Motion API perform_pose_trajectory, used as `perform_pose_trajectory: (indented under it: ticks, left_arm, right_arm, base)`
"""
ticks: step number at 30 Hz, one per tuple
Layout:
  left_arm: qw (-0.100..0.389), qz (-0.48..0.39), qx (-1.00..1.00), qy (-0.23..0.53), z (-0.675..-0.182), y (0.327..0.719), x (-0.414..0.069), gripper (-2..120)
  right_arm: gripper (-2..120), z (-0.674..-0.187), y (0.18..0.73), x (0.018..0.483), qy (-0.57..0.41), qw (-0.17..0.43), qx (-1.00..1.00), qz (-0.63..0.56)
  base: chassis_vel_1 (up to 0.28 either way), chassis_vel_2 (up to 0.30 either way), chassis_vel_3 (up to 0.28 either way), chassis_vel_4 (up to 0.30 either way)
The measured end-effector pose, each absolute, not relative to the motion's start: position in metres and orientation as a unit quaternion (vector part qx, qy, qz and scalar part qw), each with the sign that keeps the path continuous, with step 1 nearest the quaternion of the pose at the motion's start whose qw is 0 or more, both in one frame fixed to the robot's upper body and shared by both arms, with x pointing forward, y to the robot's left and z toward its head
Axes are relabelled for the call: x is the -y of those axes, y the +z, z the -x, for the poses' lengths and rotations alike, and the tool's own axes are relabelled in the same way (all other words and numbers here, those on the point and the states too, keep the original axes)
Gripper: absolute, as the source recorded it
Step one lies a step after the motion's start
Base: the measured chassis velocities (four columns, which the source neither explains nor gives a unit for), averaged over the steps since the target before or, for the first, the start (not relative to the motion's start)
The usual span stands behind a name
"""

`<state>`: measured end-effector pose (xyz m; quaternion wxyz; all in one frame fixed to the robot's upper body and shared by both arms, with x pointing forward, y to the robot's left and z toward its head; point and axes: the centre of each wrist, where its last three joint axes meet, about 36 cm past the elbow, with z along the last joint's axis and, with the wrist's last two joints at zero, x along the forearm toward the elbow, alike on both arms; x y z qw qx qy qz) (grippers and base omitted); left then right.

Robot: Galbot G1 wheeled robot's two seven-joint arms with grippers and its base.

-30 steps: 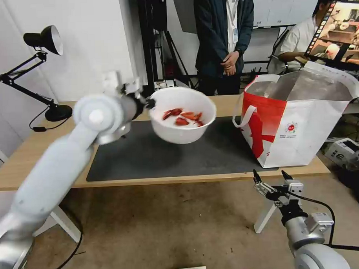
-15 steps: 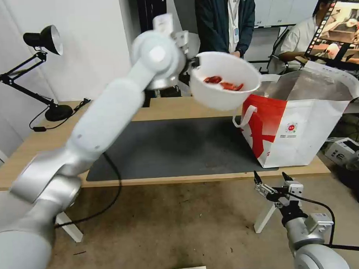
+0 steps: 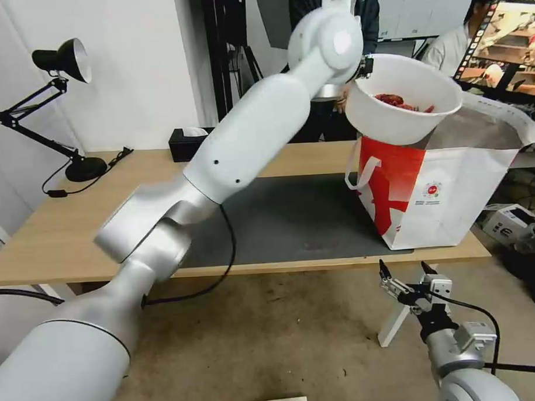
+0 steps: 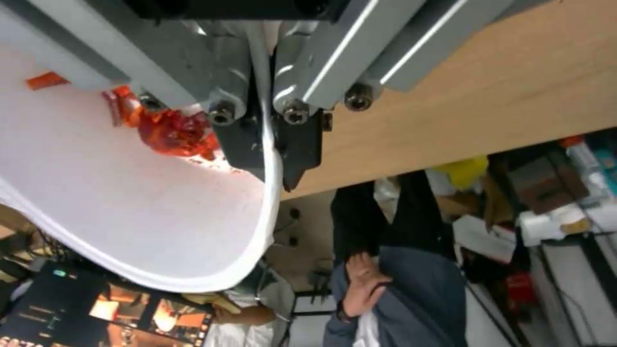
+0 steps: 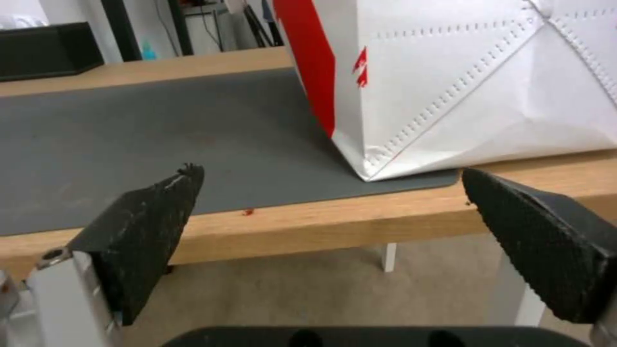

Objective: Pick up the trash from the table and place it into the takeout bag.

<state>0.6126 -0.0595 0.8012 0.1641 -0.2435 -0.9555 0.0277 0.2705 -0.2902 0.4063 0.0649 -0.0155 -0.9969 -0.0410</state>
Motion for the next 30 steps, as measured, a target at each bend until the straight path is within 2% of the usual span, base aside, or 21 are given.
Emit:
perform_pose_trajectory:
  ticks: [10, 20, 30]
  left_arm:
    - [0.128, 0.307, 0.943, 0.003, -0.613, 0.787, 0.064, 0]
    - [0.087, 0.309, 0.947, -0.018, -0.618, 0.828, 0.06, 0]
    - [0.088, 0.32, 0.943, -0.013, -0.619, 0.827, 0.062, 0]
  right_arm:
    - [100, -0.276, 0.407, 0.287, -0.042, 0.063, 0.997, 0.02]
    - [100, -0.279, 0.407, 0.27, -0.042, 0.074, 0.996, 0.018]
    - [100, -0.279, 0.408, 0.263, -0.04, 0.08, 0.996, 0.03]
  base:
    - [0.0, 0.0, 0.0, 0.0]
    - [0.0, 0.0, 0.0, 0.0]
    - [0.0, 0.0, 0.0, 0.0]
